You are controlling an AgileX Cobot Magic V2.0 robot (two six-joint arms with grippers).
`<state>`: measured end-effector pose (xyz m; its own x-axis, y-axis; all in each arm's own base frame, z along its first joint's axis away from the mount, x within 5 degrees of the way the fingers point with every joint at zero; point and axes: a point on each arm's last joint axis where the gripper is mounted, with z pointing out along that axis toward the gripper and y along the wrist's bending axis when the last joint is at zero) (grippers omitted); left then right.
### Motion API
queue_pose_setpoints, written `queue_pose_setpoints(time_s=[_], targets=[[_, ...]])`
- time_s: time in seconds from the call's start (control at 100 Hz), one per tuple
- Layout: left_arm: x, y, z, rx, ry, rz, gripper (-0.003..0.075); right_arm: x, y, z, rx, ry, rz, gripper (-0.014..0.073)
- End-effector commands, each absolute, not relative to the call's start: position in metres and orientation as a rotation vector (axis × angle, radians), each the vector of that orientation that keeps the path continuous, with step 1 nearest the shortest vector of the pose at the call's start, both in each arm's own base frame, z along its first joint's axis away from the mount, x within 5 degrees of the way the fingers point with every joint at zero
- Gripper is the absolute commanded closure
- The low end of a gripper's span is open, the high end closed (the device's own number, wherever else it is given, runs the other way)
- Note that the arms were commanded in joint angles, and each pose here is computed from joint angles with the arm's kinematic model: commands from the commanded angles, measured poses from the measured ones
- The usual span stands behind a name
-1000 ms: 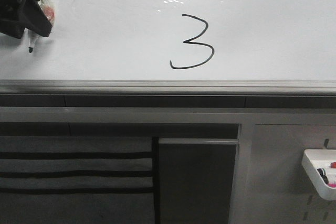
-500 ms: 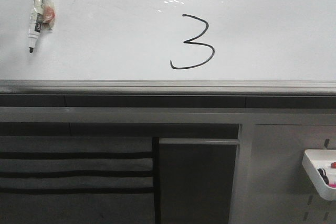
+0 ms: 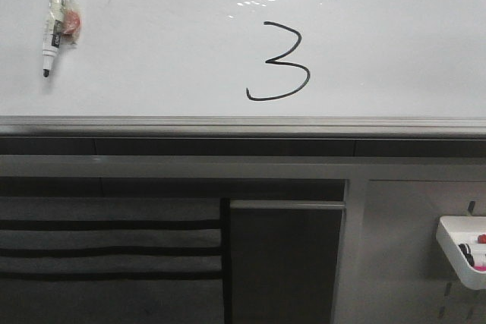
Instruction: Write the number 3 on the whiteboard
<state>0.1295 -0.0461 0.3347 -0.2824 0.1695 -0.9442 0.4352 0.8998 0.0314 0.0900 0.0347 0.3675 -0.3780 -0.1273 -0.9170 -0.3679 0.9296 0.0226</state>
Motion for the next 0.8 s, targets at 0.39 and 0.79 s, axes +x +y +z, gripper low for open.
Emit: queue_pose_setpoints(time_s=[0.39,0.79], targets=[[0.122,-0.041,0.334,0.367,1.775,-0.266,0.0343,0.083,0.031,0.367,-0.312,1.858,0.267,0.0669],[0.113,-0.034,0.339,0.411,1.693,-0.131,0.0393,0.083,0.031,0.367,-0.312,1.858,0.267,0.0669]])
